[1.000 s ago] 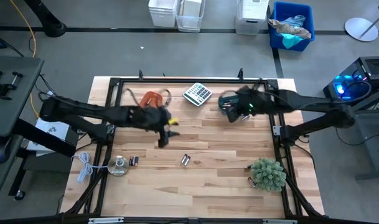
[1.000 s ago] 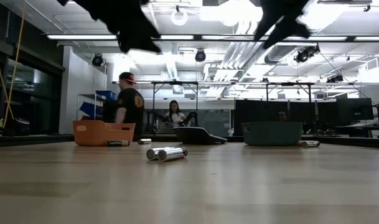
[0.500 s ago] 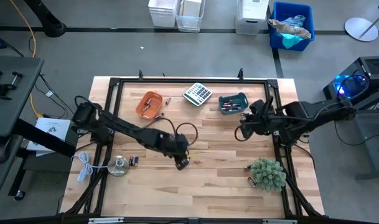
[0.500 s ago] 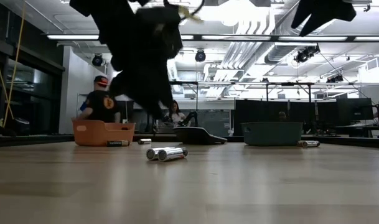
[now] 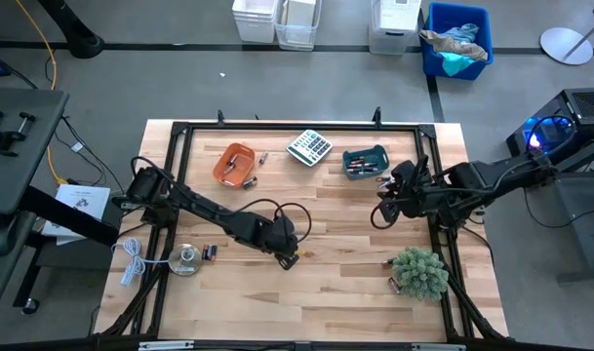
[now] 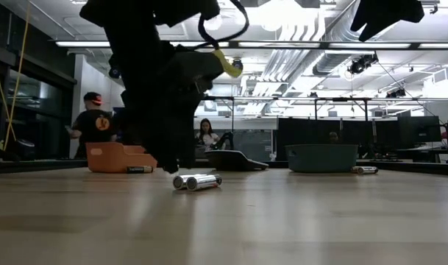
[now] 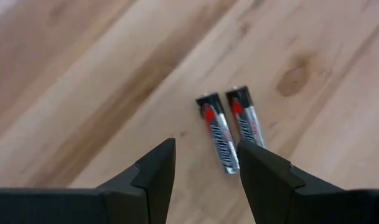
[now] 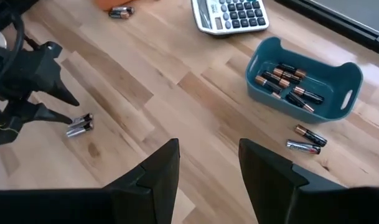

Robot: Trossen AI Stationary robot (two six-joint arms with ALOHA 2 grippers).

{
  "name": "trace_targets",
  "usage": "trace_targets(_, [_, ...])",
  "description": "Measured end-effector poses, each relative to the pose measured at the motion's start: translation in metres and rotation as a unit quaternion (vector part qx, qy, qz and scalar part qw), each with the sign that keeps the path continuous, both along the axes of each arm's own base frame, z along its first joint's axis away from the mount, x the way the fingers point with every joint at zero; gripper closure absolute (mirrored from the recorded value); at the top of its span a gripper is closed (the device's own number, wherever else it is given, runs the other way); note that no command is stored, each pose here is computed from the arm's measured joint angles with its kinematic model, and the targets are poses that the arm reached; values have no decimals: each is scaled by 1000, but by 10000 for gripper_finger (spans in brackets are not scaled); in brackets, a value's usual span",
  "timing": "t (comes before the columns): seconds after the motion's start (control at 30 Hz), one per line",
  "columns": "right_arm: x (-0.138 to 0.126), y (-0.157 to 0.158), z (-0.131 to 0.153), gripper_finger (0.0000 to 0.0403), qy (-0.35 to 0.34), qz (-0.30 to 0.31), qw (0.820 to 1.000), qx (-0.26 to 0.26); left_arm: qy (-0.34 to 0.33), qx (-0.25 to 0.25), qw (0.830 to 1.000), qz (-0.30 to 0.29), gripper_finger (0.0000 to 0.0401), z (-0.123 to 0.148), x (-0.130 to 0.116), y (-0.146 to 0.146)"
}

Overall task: Sort batteries
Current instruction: Put the silver battery into the orange bin

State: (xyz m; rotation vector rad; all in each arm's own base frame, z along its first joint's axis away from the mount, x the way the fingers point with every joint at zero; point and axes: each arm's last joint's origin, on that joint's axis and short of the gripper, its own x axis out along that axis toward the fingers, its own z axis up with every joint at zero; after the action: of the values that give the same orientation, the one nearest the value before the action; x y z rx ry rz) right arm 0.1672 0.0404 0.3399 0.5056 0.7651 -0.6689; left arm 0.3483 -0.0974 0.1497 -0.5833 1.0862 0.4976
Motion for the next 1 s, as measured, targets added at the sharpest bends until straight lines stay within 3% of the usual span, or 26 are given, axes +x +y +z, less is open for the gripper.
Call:
trace_targets(0.1, [0, 0, 0, 242, -6, -10, 1000, -1, -3, 23, 1000, 11, 241, 1, 0, 3])
trace_targets(0.67, [0, -1, 1, 242, -18, -31, 999, -12, -16, 15, 1000, 2, 241, 1, 5, 7])
trace_targets(1.0, [0, -2, 1, 242, -22, -40, 999, -11, 11, 8, 1000, -3, 241, -21, 8, 5])
